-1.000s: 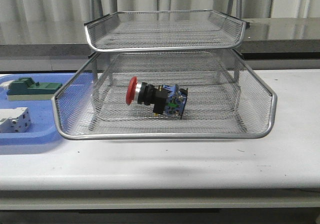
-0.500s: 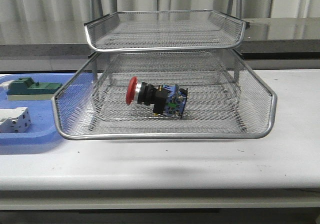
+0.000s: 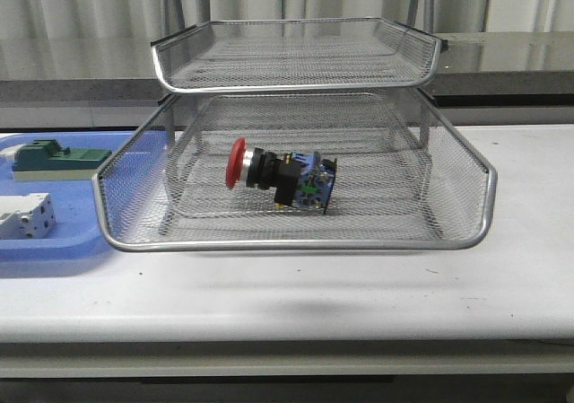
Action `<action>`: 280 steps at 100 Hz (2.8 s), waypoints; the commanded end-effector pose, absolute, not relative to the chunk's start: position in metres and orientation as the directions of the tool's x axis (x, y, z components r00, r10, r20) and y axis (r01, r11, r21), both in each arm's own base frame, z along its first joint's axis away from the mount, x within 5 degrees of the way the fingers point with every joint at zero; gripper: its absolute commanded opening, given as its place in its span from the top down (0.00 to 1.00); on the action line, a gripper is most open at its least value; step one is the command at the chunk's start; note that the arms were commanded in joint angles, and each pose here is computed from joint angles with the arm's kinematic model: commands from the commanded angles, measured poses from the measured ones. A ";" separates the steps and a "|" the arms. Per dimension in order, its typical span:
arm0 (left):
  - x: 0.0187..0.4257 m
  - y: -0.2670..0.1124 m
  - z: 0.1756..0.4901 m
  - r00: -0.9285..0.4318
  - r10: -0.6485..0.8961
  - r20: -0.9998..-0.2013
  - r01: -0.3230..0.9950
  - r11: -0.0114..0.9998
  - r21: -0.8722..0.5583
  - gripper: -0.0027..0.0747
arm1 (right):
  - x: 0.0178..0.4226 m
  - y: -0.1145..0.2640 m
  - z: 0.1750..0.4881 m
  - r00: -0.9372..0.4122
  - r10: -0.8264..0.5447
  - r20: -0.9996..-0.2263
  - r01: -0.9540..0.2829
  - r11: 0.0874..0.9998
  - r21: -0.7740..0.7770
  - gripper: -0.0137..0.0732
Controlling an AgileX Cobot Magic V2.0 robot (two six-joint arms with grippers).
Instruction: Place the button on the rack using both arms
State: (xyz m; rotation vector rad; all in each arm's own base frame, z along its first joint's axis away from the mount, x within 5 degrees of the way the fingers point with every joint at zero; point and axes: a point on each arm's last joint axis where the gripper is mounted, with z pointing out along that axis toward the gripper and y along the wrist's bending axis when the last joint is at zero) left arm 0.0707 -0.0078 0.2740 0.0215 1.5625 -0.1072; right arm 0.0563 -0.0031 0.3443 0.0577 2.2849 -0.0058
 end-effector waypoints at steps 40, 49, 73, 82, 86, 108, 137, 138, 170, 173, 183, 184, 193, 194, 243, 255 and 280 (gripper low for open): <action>0.070 -0.004 0.287 0.075 -0.080 -0.994 0.042 0.996 -0.077 0.99 | 0.059 -0.004 0.358 -0.585 0.031 -0.810 0.043 0.999 0.007 0.92; 0.070 -0.004 0.286 0.066 -0.079 -0.995 0.048 0.996 -0.076 0.99 | 0.061 -0.004 0.360 -0.568 0.030 -0.823 0.041 0.999 0.009 0.92; 0.071 -0.004 0.286 0.065 -0.079 -0.995 0.048 0.996 -0.076 0.99 | 0.064 0.000 0.363 -0.528 0.055 -0.847 0.015 0.998 0.055 0.92; 0.071 -0.004 0.286 0.065 -0.079 -0.995 0.048 0.996 -0.076 0.99 | 0.070 0.006 0.363 -0.535 0.095 -0.839 -0.013 0.993 0.120 0.92; 0.071 -0.004 0.286 0.065 -0.079 -0.995 0.048 0.996 -0.076 0.99 | 0.076 0.010 0.362 -0.561 0.119 -0.820 -0.027 0.986 0.162 0.92; 0.071 -0.004 0.286 0.065 -0.079 -0.995 0.048 0.996 -0.076 0.99 | 0.120 0.031 0.343 -0.739 0.193 -0.646 -0.058 0.936 0.347 0.92; 0.071 -0.004 0.286 0.065 -0.079 -0.995 0.048 0.996 -0.076 0.99 | 0.172 0.051 0.311 -0.866 0.090 -0.492 -0.144 0.898 0.417 0.92; 0.071 -0.004 0.286 0.065 -0.079 -0.995 0.048 0.996 -0.076 0.99 | 0.173 0.052 0.310 -0.868 0.088 -0.490 -0.145 0.897 0.418 0.92; 0.071 -0.004 0.286 0.065 -0.079 -0.995 0.048 0.996 -0.076 0.99 | 0.187 0.096 0.265 -0.906 -0.049 -0.419 -0.238 0.880 0.411 0.92; 0.071 -0.004 0.286 0.065 -0.079 -0.995 0.048 0.996 -0.076 0.99 | 0.187 0.099 0.262 -0.905 -0.049 -0.423 -0.240 0.879 0.411 0.92; 0.071 -0.004 0.286 0.065 -0.079 -0.995 0.048 0.996 -0.076 0.99 | 0.188 0.113 0.253 -0.894 -0.079 -0.440 -0.277 0.871 0.406 0.92; 0.071 -0.004 0.286 0.065 -0.079 -0.995 0.048 0.996 -0.076 0.99 | 0.188 0.115 0.252 -0.893 -0.083 -0.443 -0.282 0.870 0.406 0.92; 0.071 -0.004 0.286 0.065 -0.079 -0.995 0.048 0.996 -0.076 0.99 | 0.188 0.126 0.244 -0.890 -0.097 -0.445 -0.299 0.862 0.410 0.91; 0.071 -0.004 0.286 0.065 -0.079 -0.995 0.048 0.996 -0.076 0.99 | 0.188 0.128 0.243 -0.889 -0.099 -0.447 -0.302 0.860 0.411 0.91; 0.071 -0.004 0.286 0.065 -0.079 -0.995 0.048 0.996 -0.076 0.99 | 0.191 0.179 0.209 -0.824 -0.174 -0.539 -0.411 0.838 0.359 0.91; 0.071 -0.004 0.286 0.065 -0.079 -0.995 0.048 0.996 -0.076 0.99 | 0.196 0.181 0.204 -0.817 -0.162 -0.553 -0.404 0.845 0.350 0.91; 0.071 -0.004 0.286 0.065 -0.079 -0.995 0.048 0.996 -0.076 0.99 | 0.207 0.182 0.209 -0.758 -0.096 -0.645 -0.396 0.854 0.338 0.91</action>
